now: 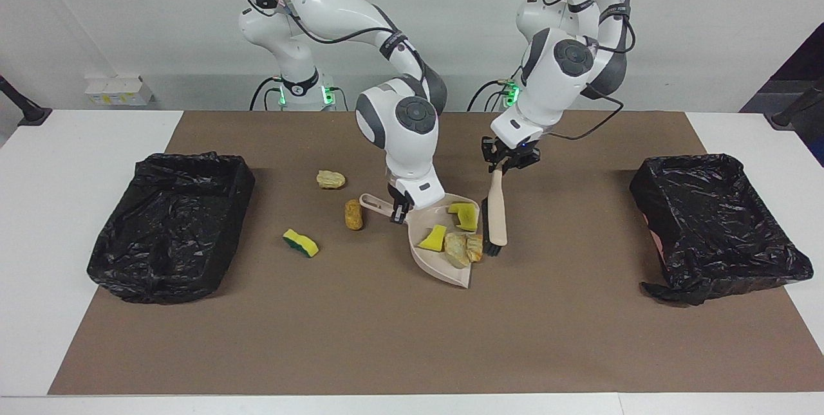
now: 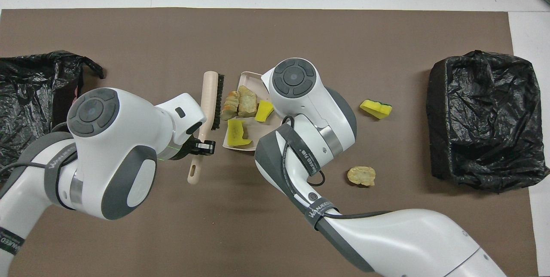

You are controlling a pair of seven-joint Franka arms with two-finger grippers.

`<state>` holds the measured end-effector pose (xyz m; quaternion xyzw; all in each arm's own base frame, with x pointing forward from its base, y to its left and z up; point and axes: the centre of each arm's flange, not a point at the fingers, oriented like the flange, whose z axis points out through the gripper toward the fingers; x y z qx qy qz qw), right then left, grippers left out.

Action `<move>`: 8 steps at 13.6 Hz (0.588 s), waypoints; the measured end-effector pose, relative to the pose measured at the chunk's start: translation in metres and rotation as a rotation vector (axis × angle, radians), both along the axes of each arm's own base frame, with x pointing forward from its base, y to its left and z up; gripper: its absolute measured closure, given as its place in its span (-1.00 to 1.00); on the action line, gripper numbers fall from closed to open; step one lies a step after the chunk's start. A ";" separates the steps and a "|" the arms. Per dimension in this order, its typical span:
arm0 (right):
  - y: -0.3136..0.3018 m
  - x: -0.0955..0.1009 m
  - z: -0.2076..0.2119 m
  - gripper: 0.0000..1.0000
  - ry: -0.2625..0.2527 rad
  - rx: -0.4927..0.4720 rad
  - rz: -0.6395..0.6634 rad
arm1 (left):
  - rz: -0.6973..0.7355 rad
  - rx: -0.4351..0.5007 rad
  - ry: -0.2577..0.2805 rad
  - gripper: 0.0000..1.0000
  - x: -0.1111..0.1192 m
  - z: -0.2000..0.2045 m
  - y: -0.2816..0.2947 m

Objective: Sweep and dump trash in bin
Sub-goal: 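Sweep the trash pile into the dustpan with the brush in the left gripper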

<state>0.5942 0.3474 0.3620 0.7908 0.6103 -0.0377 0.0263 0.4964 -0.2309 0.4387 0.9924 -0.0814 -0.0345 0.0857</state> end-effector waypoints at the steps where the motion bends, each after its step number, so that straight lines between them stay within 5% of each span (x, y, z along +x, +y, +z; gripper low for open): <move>1: 0.000 0.000 0.000 0.36 -0.001 0.001 0.000 | 0.021 0.011 0.004 0.49 0.006 -0.004 0.014; 5: 0.000 0.000 -0.002 0.36 -0.006 0.004 0.001 | 0.026 0.047 0.067 0.49 0.011 -0.058 0.017; 8: -0.001 -0.001 -0.002 0.36 -0.006 0.004 0.002 | -0.048 0.060 0.083 0.49 -0.012 -0.084 -0.021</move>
